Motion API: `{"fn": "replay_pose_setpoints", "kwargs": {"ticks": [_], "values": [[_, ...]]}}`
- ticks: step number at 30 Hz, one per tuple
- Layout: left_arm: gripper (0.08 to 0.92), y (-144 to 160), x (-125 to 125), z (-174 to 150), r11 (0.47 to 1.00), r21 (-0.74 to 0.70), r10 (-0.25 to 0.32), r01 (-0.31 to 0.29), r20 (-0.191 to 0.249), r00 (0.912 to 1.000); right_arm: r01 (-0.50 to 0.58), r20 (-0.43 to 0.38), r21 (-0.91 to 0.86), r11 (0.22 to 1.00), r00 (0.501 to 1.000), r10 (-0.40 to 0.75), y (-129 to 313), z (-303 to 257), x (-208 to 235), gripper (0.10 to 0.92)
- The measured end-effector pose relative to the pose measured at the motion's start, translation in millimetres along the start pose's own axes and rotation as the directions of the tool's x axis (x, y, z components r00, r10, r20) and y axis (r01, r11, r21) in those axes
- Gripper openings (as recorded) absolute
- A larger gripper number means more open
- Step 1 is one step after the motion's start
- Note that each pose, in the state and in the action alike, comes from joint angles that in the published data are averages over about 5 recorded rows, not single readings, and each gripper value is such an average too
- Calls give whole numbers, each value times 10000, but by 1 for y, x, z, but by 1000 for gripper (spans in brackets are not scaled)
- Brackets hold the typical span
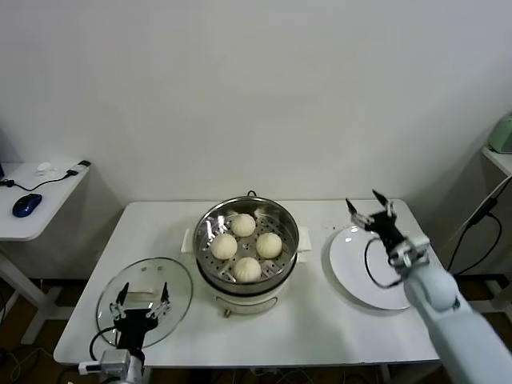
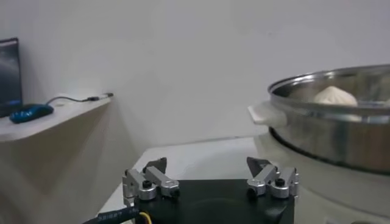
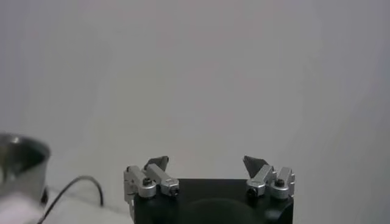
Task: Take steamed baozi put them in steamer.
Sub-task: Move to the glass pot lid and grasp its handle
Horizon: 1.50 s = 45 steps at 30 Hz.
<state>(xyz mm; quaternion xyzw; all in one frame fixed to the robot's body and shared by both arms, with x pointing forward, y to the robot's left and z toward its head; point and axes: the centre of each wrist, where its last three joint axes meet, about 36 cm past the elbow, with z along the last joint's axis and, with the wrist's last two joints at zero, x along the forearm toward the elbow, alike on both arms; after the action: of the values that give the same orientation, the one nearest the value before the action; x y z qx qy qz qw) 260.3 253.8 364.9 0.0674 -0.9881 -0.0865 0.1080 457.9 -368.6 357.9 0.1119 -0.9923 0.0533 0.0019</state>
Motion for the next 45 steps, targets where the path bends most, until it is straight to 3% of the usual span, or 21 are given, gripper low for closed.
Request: {"fn": "replay_pose_setpoints", "kwargs": {"ticks": [6,10,14,20,25,30,37,45], "values": [[823,5,-2,16,9873,-1460,-571,629,434,9974,-902,-205,-625,9940,9958,891,30,63,62,823],[823,13,-6,30,9381,-3172,-1134,1393,988,9886,-1480,-281,-857,9853,9889,1461,45,83,85,823],[823,25,-9,53,8205,-5320,-1342,2093,1766,9751,-1925,-472,-961,9766,9809,1887,58,96,104,823],[823,46,-12,94,5679,-7864,-592,2430,2554,9650,-2361,-693,-1035,9662,9708,2298,69,105,121,823],[823,59,-17,123,3807,-8955,198,2304,2570,9662,-2652,-817,-1055,9584,9628,2574,73,108,130,823],[823,67,-23,140,2688,-9408,614,2065,2306,9711,-2829,-932,-1055,9533,9573,2738,76,112,139,823],[823,72,-40,142,1835,-9634,558,1953,2085,9764,-2979,-1065,-1026,9491,9519,2873,77,115,148,823],[823,72,-60,138,1384,-9742,435,1782,1858,9816,-3115,-1230,-1000,9450,9463,2990,76,120,158,823]]}}
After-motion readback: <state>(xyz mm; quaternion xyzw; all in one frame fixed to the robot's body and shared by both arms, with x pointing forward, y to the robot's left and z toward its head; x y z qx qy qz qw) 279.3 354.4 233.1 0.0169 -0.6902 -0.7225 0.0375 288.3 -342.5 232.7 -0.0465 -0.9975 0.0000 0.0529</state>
